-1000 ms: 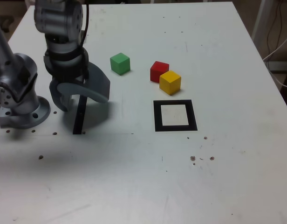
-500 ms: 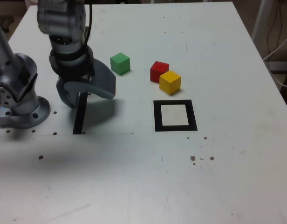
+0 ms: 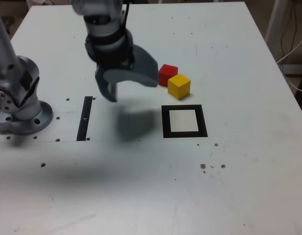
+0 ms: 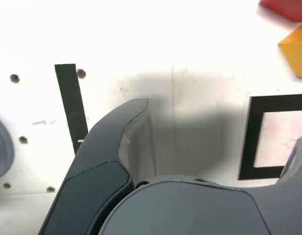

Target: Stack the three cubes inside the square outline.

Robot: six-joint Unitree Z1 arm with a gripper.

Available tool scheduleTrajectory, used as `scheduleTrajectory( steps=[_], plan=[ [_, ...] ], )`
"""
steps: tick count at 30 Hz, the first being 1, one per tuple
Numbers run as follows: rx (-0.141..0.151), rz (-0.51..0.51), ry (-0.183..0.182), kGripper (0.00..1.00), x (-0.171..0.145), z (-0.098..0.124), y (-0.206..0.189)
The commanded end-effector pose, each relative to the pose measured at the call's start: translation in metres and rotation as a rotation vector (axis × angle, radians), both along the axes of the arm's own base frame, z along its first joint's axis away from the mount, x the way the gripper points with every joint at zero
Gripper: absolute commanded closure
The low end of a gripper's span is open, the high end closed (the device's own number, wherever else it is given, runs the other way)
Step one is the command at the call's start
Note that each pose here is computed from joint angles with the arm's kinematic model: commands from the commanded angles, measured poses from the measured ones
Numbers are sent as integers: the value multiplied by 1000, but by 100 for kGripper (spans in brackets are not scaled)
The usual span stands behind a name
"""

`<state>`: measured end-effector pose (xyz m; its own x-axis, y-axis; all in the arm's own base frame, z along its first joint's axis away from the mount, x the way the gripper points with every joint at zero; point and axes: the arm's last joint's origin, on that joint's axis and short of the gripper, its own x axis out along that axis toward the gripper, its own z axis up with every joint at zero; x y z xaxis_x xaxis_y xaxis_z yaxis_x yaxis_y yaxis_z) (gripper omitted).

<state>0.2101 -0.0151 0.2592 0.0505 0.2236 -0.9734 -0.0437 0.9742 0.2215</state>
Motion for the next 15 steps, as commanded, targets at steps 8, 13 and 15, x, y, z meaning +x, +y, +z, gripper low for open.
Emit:
scheduleTrajectory(
  steps=[8, 13, 15],
  plan=[
    [-69, 92, 88, 1, 29, 21, 26],
    [-89, 173, 48, 1, 54, 25, 53],
    [-95, 210, 38, 1, 58, 26, 65]
  ],
)
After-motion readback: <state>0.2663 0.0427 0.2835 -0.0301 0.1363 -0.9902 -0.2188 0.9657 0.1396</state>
